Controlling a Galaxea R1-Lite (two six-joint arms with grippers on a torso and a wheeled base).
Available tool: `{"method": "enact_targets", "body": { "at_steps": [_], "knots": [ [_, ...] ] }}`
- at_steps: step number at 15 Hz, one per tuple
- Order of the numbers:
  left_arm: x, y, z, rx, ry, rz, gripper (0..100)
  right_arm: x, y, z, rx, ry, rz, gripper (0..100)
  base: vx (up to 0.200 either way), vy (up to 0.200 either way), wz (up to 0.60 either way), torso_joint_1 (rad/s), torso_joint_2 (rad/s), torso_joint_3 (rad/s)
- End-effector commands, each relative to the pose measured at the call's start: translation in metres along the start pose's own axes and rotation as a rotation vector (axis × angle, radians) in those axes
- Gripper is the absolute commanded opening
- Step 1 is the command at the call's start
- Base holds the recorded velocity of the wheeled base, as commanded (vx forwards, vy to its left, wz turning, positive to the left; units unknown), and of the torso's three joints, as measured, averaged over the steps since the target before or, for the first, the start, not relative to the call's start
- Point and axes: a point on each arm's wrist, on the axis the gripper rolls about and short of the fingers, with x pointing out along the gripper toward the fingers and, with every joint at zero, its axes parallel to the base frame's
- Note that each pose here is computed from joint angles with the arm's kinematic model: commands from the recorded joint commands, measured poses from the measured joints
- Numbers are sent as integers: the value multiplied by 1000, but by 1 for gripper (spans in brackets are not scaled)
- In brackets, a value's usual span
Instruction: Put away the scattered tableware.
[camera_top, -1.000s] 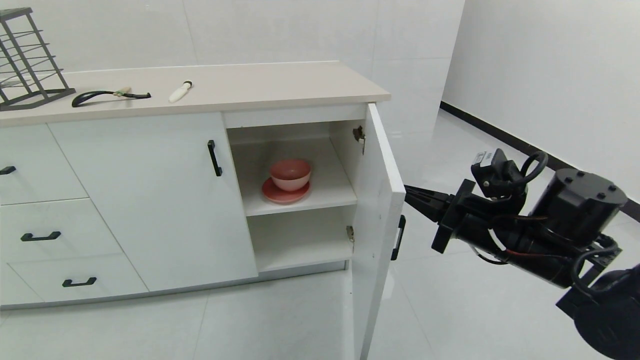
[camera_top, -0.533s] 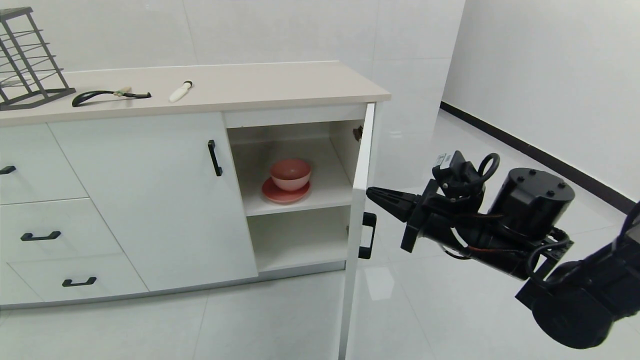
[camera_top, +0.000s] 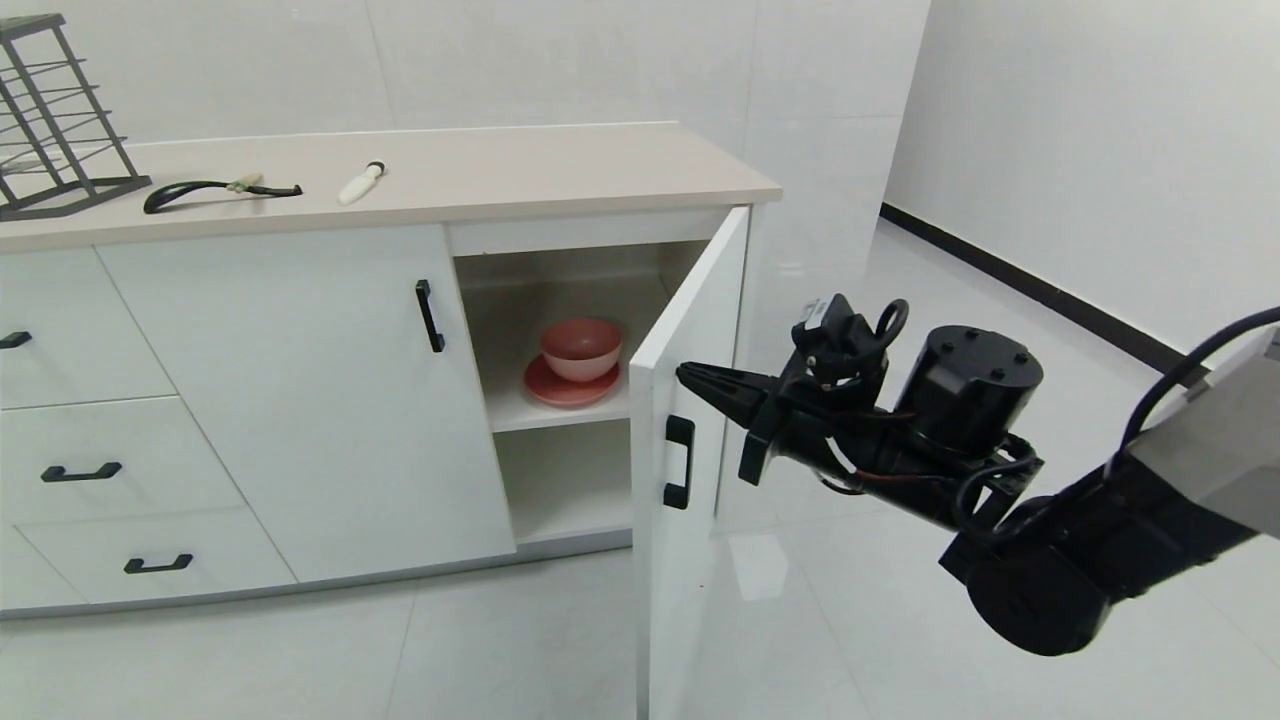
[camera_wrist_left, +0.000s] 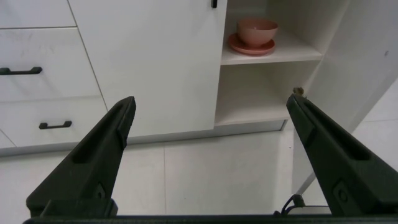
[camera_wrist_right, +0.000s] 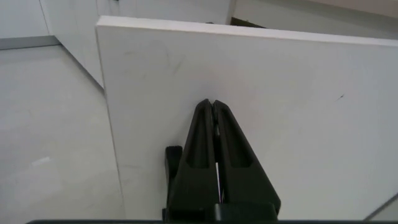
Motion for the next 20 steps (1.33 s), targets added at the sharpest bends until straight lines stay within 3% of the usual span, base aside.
{"method": "enact_targets", "body": {
  "at_steps": [1,20],
  "knots": [
    [0,0,0,-1,0,0,100,16,-5,-13,1,1,1,0,0,0,0,0,0,0],
    [0,0,0,-1,0,0,100,96,-49,-55,-71,-150,-45,0,0,0,0,0,0,0]
  ]
}}
